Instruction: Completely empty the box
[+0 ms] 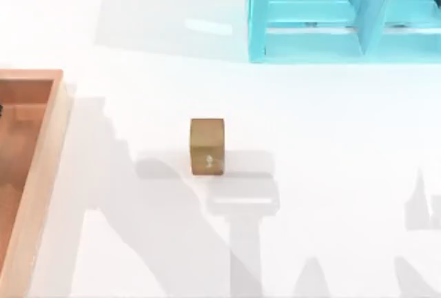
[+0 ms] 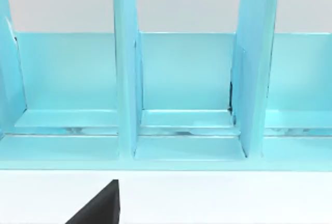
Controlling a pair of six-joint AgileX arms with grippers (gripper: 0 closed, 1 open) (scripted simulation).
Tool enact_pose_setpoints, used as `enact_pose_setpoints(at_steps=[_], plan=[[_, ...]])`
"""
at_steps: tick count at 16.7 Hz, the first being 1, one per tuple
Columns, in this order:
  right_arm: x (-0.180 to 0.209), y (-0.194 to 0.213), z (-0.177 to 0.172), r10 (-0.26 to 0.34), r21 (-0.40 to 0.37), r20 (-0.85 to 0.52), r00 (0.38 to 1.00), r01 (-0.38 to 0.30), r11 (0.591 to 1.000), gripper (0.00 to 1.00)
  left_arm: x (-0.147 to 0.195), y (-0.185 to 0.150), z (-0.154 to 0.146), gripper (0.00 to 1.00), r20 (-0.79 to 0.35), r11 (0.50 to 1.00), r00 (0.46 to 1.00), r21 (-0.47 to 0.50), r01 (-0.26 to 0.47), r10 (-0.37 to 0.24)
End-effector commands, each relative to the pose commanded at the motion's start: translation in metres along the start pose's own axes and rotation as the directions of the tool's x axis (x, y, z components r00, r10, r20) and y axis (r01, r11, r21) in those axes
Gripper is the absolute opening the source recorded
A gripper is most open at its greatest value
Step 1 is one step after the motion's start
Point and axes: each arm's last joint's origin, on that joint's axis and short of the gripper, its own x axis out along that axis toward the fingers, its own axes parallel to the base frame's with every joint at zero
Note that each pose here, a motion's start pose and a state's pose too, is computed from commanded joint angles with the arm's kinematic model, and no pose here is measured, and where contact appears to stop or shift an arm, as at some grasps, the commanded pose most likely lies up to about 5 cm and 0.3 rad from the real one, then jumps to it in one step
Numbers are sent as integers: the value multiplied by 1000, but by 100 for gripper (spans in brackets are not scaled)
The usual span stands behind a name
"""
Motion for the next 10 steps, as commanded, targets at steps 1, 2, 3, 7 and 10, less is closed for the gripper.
enact_pose_setpoints(at_steps=[1, 2, 3, 7, 10], plan=[[0, 0, 0, 0, 0, 0, 1000, 0, 1000, 100, -1, 0, 0, 0, 0, 1000, 1000, 0, 0, 0], [0, 0, 0, 0, 0, 0, 1000, 0, 1000, 100, -3, 0, 0, 0, -2, 1000, 1000, 0, 0, 0], [0, 0, 0, 0, 0, 0, 1000, 0, 1000, 100, -8, 0, 1, 0, -5, 1000, 1000, 0, 1, -1], [0, 0, 0, 0, 0, 0, 1000, 0, 1000, 100, -45, 2, 5, 0, -10, 1000, 1000, -2, -1, 1], [0, 0, 0, 0, 0, 0, 1000, 0, 1000, 100, -80, 3, 6, 0, -8, 1000, 1000, -3, -3, 3]])
